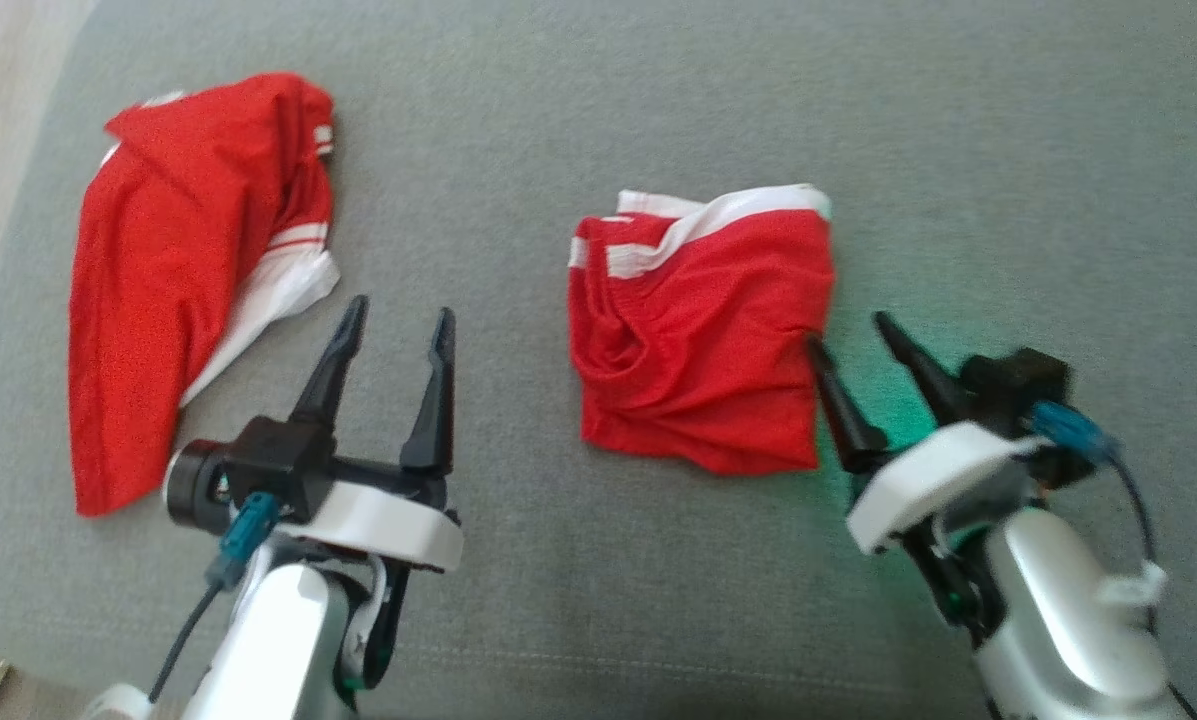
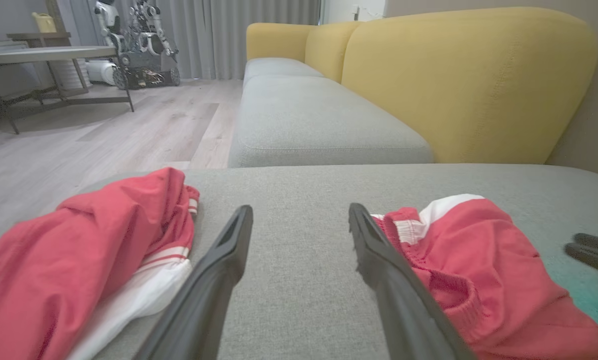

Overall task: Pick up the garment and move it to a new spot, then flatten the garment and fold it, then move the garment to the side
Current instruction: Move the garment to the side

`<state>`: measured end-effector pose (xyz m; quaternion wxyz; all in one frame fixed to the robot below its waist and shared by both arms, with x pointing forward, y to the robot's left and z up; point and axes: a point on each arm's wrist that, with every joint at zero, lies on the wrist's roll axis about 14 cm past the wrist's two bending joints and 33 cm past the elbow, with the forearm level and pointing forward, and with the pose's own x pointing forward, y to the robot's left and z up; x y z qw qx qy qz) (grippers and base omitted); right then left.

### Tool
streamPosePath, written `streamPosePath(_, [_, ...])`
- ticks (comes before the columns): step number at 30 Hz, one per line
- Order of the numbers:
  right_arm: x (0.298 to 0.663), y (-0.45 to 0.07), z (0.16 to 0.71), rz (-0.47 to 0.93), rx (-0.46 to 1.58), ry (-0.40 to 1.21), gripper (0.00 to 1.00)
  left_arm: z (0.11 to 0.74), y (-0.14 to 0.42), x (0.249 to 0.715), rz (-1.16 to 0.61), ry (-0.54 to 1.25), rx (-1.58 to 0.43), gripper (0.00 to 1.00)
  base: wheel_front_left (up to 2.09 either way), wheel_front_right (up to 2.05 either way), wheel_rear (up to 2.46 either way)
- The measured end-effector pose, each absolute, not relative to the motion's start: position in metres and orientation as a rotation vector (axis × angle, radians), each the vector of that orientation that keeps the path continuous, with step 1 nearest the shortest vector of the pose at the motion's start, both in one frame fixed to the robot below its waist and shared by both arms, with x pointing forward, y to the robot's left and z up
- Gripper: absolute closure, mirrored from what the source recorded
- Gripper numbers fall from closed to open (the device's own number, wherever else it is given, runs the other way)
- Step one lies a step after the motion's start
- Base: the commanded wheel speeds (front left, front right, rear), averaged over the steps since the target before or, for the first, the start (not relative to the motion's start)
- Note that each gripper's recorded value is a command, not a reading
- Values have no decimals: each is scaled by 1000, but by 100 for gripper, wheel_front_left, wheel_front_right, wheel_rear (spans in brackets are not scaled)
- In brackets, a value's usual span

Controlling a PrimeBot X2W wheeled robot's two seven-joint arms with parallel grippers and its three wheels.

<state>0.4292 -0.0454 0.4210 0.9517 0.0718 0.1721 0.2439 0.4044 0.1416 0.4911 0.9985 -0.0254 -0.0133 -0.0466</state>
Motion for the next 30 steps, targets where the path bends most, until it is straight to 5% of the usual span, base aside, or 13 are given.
streamPosePath(9, [434,-15,370,569,180,575,0,484,145,416,-75,-11,-52,0,0,0,0])
streamPosePath(10, [436,-13,370,574,184,578,24,484,145,416,-77,-12,-50,0,0,0,0])
streamPosePath(12, [439,-9,370,588,182,583,100,483,144,418,-79,-14,-51,0,0,0,0])
streamPosePath(19, [445,-24,370,589,105,562,100,481,134,429,-110,-18,-57,0,0,0,0])
streamPosePath(30, [457,-134,374,380,-46,541,100,475,79,453,-280,-35,-72,0,0,0,0])
